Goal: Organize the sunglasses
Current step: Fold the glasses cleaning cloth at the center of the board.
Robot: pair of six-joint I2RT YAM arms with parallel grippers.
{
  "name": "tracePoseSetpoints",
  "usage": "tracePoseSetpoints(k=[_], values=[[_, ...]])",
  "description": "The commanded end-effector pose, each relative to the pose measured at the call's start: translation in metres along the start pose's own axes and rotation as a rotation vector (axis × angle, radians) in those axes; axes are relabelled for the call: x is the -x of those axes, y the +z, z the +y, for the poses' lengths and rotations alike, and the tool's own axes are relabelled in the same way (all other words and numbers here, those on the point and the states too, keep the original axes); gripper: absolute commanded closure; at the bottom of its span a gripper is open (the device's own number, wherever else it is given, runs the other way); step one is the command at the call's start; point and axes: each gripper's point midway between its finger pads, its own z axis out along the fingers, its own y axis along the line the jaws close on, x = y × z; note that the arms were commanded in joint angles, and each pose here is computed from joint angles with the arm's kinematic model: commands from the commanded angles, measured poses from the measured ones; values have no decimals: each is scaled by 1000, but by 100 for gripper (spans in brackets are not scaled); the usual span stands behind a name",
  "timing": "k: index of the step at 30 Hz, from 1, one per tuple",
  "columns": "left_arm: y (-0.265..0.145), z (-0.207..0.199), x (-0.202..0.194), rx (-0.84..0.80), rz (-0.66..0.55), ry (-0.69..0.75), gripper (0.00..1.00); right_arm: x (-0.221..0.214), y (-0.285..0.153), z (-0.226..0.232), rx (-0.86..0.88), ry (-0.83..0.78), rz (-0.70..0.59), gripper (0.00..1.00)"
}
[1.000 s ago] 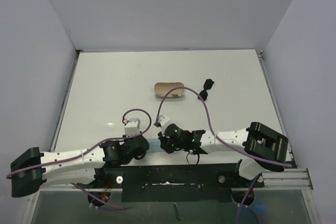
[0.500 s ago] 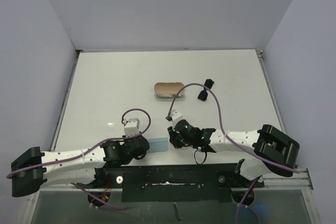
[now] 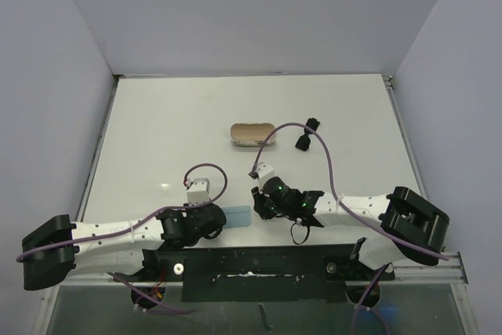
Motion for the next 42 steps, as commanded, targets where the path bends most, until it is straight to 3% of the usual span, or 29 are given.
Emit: tracePoseSetpoints(k=[1, 7, 42], values=[[0, -10, 13, -13, -43, -45, 92, 17, 5, 8, 25, 2, -50, 83], [3, -5, 15, 8, -53, -38, 100, 15, 7, 10, 34, 4, -44, 83], [18, 0, 33, 46, -76, -34, 99, 12, 12, 18, 57, 8, -30, 83]])
